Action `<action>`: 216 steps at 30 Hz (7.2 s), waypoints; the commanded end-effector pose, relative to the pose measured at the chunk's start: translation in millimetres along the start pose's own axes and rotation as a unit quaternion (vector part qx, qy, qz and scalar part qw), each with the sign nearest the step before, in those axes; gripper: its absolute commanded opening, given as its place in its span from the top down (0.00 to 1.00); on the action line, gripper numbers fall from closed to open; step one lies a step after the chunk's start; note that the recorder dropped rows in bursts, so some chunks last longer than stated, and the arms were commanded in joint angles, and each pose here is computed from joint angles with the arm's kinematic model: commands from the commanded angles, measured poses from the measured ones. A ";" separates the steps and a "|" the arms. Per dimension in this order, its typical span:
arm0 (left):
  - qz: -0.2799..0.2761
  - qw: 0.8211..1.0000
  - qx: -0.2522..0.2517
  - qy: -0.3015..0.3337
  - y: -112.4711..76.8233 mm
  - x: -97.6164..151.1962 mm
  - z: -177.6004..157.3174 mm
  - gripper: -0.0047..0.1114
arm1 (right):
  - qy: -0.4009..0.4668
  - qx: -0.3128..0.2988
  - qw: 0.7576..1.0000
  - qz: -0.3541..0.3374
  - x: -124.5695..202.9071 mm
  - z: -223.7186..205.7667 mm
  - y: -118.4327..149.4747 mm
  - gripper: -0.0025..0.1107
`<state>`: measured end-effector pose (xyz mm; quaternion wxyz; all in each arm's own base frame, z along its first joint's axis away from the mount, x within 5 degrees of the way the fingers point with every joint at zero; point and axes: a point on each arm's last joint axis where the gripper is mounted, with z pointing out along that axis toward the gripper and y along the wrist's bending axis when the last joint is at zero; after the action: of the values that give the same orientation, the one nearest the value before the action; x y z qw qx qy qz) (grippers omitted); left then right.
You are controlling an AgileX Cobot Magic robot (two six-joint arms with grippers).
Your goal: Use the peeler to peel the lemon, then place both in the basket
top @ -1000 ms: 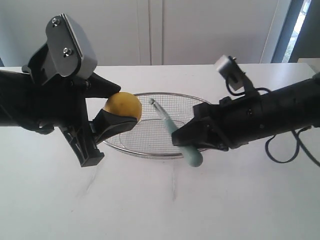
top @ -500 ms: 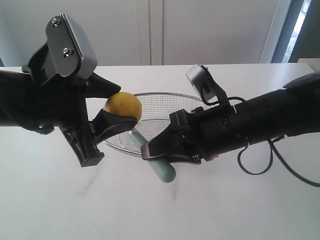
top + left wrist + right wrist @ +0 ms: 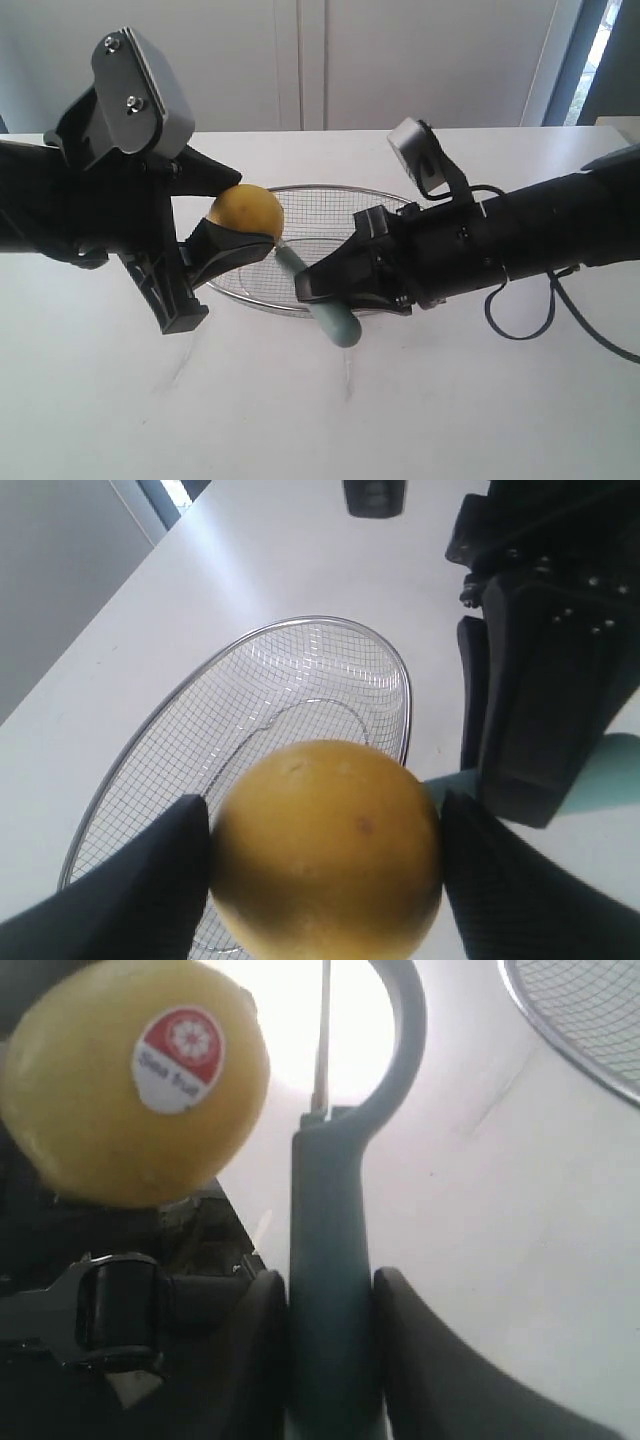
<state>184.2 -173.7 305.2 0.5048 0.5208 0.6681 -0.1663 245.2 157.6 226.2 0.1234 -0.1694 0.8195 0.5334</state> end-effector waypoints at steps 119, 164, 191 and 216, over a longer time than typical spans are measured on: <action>-0.011 0.999 0.030 -0.006 -5.9 -1.5 -1.9 0.96 | 0.034 0.428 0.854 -0.293 -91.0 37.9 -102.9 0.98; -0.099 0.994 -0.051 -0.014 9.0 -1.7 -1.7 0.96 | -0.086 0.370 0.868 -0.320 -27.6 -97.8 113.9 0.98; -0.376 0.925 -0.031 0.053 109.4 53.8 144.5 0.96 | -0.112 0.469 0.841 -0.248 -30.6 -113.8 100.7 0.98; -0.179 0.977 0.034 0.109 103.2 74.8 160.9 0.96 | -0.117 0.466 0.842 -0.245 -31.0 -113.6 101.1 0.98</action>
<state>358.4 -211.9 200.9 0.3714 0.4140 0.8033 -0.2131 230.4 96.6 366.7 0.4037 -0.2251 0.8849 0.0580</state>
